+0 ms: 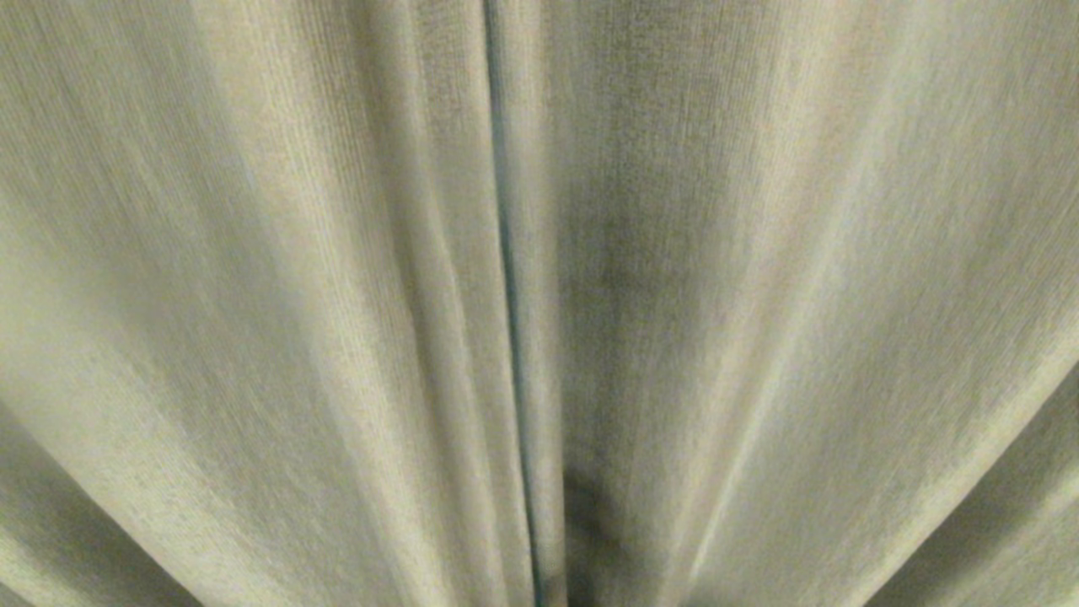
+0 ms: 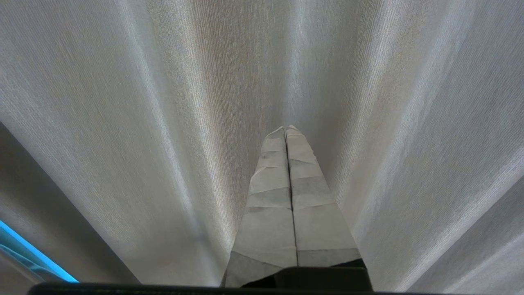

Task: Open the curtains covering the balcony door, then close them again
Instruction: Pull the outer curtains open on both sides

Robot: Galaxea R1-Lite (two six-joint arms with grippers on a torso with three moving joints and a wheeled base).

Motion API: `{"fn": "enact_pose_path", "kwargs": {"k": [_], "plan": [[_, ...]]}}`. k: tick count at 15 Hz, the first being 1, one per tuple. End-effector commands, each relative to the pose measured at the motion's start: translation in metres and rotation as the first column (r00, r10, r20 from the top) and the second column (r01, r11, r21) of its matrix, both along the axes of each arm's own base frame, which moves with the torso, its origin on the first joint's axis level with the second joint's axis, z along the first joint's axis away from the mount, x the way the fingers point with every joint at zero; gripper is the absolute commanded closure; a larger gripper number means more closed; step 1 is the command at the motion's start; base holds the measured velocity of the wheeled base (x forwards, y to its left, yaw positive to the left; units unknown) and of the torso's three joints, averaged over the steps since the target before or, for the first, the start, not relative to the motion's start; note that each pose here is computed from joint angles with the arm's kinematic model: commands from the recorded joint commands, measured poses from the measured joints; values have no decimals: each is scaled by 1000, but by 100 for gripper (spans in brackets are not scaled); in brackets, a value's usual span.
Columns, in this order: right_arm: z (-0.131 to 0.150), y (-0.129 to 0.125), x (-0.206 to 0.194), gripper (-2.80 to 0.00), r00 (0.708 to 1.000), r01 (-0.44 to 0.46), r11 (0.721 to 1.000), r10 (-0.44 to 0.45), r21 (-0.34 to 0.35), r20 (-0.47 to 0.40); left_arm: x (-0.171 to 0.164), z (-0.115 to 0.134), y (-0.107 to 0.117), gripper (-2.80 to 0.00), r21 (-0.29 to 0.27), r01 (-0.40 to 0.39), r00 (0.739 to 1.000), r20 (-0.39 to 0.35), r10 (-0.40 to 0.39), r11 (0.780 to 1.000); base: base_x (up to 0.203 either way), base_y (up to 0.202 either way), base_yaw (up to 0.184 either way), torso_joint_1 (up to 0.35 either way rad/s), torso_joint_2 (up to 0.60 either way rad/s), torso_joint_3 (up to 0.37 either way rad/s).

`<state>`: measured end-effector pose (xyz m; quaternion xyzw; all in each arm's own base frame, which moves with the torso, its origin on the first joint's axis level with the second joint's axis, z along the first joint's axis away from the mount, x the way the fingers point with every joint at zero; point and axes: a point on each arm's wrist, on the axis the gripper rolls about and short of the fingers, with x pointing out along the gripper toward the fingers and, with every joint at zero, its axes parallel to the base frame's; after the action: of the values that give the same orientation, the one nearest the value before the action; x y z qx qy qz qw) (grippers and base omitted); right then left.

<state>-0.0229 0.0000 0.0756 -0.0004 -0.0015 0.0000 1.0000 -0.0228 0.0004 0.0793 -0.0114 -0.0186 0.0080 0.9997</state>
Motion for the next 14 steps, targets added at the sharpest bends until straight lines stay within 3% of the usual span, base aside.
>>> {"fn": "enact_pose_path", "kwargs": {"k": [1, 14], "plan": [[0, 0, 0, 0, 1000, 0, 1000, 0, -1, 0, 0, 0, 0, 0, 0, 0, 1000, 1, 0, 1000, 0, 0, 0, 0, 0, 0], [0, 0, 0, 0, 1000, 2, 1000, -2, -18, 0, 0, 0, 0, 0, 0, 0, 1000, 1, 0, 1000, 0, 0, 0, 0, 0, 0]]}}
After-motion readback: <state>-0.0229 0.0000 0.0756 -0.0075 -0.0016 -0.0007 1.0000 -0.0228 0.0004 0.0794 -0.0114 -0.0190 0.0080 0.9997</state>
